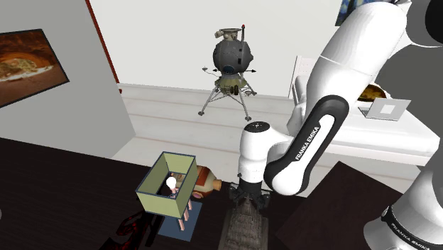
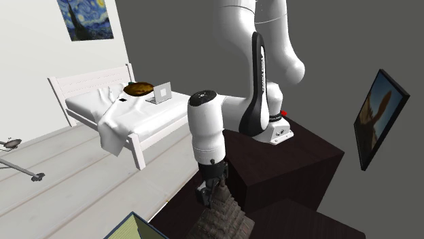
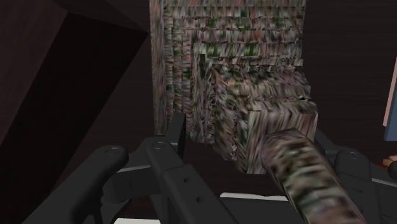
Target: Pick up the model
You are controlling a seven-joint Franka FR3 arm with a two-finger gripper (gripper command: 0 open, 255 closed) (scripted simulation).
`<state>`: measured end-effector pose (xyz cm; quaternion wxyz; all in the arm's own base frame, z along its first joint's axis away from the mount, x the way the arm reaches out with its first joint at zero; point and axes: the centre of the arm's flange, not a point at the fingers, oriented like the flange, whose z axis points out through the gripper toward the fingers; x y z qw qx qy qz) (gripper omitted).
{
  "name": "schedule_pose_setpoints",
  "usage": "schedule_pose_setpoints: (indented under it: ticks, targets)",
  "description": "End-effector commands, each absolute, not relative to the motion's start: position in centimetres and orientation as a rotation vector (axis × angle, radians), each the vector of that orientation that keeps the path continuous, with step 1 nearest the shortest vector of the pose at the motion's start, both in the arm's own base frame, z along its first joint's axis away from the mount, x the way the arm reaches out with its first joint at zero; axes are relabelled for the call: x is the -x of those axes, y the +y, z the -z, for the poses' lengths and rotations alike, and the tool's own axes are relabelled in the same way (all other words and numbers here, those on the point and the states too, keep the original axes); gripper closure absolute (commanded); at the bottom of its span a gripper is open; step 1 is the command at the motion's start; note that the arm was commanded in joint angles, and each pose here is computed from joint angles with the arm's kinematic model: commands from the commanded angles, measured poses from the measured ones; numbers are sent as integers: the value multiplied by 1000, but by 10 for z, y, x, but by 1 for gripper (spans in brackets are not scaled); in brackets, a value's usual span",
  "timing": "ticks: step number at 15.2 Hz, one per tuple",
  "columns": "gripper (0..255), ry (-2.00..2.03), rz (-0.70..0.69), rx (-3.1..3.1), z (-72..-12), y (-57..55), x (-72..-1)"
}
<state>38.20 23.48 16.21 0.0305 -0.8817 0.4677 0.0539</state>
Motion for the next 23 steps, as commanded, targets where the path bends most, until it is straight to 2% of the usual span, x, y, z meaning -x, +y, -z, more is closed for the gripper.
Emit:
schedule_pose_setpoints:
  ticks: [1, 7, 23]
  targets:
    - [255, 1441, -166, 2716, -162, 235, -382]
    - [255, 1441, -166, 2716, -162, 235, -382]
    - [255, 1441, -166, 2716, -242, 235, -382]
